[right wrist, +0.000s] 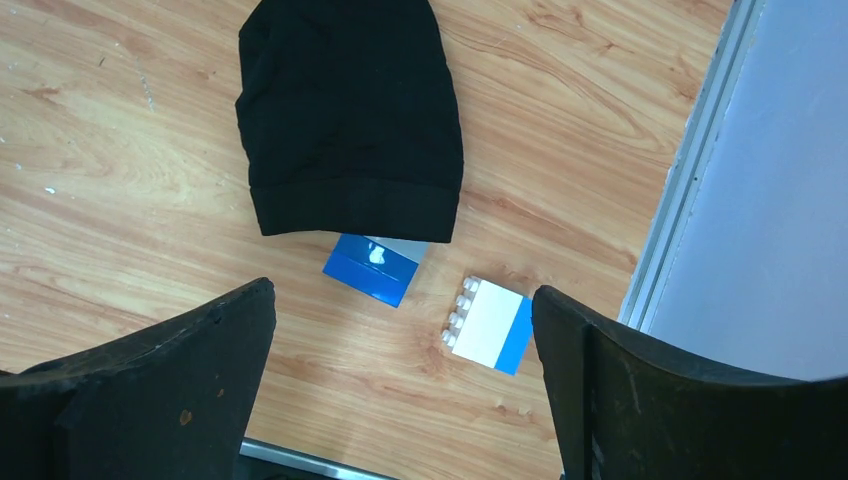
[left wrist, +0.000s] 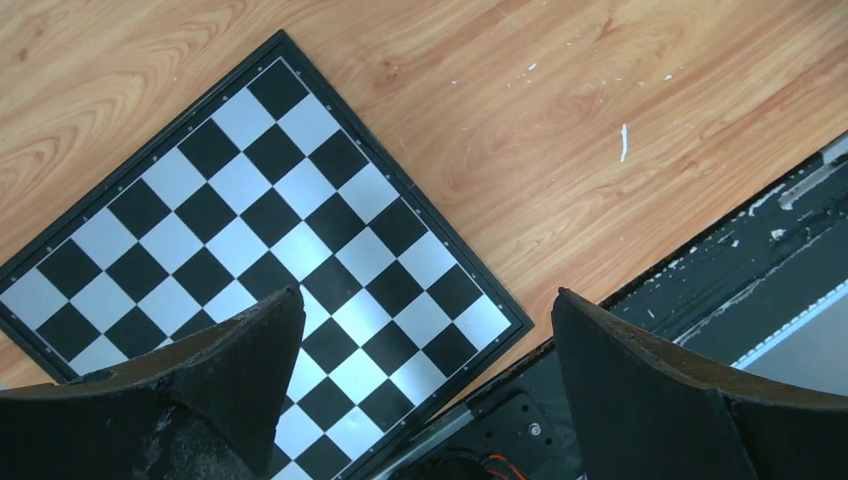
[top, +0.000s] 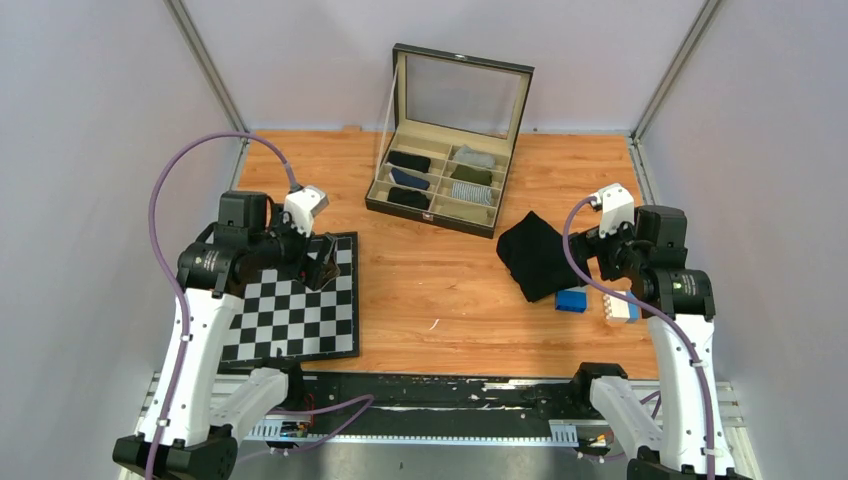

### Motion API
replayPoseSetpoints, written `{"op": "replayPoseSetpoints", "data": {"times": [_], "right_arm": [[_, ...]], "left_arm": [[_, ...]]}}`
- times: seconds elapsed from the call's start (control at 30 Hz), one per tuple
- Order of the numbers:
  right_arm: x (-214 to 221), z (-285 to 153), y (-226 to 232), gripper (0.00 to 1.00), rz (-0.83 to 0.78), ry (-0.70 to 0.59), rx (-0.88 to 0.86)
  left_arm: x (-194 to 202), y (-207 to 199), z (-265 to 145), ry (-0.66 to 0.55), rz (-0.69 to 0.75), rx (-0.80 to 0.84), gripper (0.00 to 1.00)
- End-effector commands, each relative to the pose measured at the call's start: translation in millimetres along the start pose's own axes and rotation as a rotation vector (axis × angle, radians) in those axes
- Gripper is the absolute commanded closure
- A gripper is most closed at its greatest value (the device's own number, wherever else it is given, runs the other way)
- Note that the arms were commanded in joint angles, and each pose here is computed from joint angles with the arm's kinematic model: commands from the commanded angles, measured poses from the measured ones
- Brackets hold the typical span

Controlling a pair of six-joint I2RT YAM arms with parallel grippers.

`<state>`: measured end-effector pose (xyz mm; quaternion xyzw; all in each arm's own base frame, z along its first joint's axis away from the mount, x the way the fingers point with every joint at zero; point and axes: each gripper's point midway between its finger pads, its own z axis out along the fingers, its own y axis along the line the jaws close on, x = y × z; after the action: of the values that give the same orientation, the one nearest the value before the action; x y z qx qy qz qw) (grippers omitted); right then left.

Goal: Roll the underwear
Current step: Flatten out the underwear at the center of the board.

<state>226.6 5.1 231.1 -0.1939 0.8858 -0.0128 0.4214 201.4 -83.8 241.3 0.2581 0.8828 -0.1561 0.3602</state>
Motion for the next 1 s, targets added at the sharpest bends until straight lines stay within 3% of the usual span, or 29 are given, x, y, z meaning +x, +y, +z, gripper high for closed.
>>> {"op": "replayPoseSetpoints", "data": {"times": [0.0,0.1,0.2,0.33,0.5,0.63,0.77,0.97], "right_arm": [[-7,4,-9,0.00,-0.029,-0.028,0.041],[-2,3,-2,0.00,-0.150,-0.015,-0.020],[-2,1,-4,0.00,-0.170,0.002,-0.020],[-24,-19,-4,0.00,-0.012,0.007,-0.053],[-49,-56,-15,0.02,0.237,0.041,-0.093],[-65,-81,-51,0.03,0.373,-0.013,0.031],[-68,-97,-72,0.02,0.373,-0.087,0.189],[-60,-90,-80,0.01,0.550,-0.084,0.164]], "left_arm": [[-14,-11,-6,-0.065,0.049,0.064,0.00],[-30,-27,-6,-0.117,0.117,0.143,0.00],[-60,-45,-4,-0.117,0.274,0.190,0.01],[-98,-74,12,-0.066,0.487,0.276,0.04],[-118,-147,43,-0.025,0.815,0.376,0.05],[-109,-230,72,-0.030,0.918,0.550,0.13],[-91,-293,108,0.054,0.988,0.672,0.18],[-88,-332,175,-0.029,1.007,0.685,0.24]]}}
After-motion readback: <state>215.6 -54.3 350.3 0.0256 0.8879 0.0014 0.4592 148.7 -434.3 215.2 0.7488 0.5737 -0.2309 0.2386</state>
